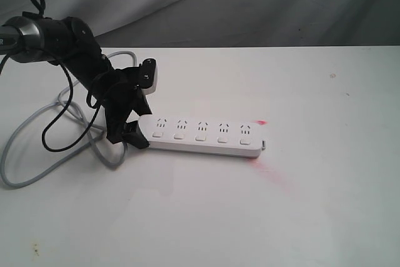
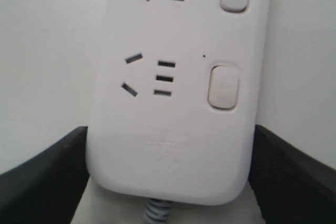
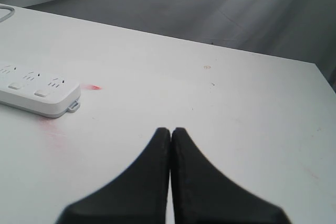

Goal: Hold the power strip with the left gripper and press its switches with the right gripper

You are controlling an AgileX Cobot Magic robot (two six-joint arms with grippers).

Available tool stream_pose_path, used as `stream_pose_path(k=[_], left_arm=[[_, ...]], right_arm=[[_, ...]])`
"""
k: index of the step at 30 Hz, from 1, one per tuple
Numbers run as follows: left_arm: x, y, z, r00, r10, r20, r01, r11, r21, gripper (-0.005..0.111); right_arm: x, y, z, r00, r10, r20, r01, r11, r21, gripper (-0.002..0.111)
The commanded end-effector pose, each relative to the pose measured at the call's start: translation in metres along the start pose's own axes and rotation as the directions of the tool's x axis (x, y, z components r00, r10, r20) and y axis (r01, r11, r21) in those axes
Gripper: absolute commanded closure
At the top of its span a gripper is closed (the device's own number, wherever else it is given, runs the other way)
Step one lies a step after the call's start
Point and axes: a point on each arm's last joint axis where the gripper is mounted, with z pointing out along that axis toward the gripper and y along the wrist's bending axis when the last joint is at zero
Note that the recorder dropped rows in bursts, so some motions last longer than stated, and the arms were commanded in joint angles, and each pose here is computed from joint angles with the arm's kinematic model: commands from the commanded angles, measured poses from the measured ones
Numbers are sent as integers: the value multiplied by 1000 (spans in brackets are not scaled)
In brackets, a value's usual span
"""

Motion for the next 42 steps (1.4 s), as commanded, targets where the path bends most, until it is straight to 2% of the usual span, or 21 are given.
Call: stream_pose_path(k=[1, 25, 27, 33, 37, 42], left_arm=[[3, 3, 1, 1000, 16, -26, -17, 999, -36, 37], [3, 3, 1, 999, 19, -26, -19, 999, -36, 37], [3, 3, 1, 1000, 17, -26, -18, 999, -36, 37], [3, 3, 1, 1000, 17, -26, -18, 999, -36, 37], [3, 3, 1, 1000, 17, -26, -18, 999, -36, 37], [3, 3, 1, 999, 19, -26, -19, 999, -36, 37]], right_arm=[[1, -1, 0, 1000, -7, 3, 7, 1000, 11, 108], [1, -1, 0, 1000, -6, 3, 6, 1000, 10, 108], [4, 0, 0, 999, -6, -33, 6, 1000, -1, 108], [-53, -6, -24, 999, -26, 37, 26, 1000, -1, 108], [-89, -10, -22, 995, -34, -89, 29, 998, -59, 108], [-129, -10, 8, 964, -60, -261, 19, 988, -154, 108]])
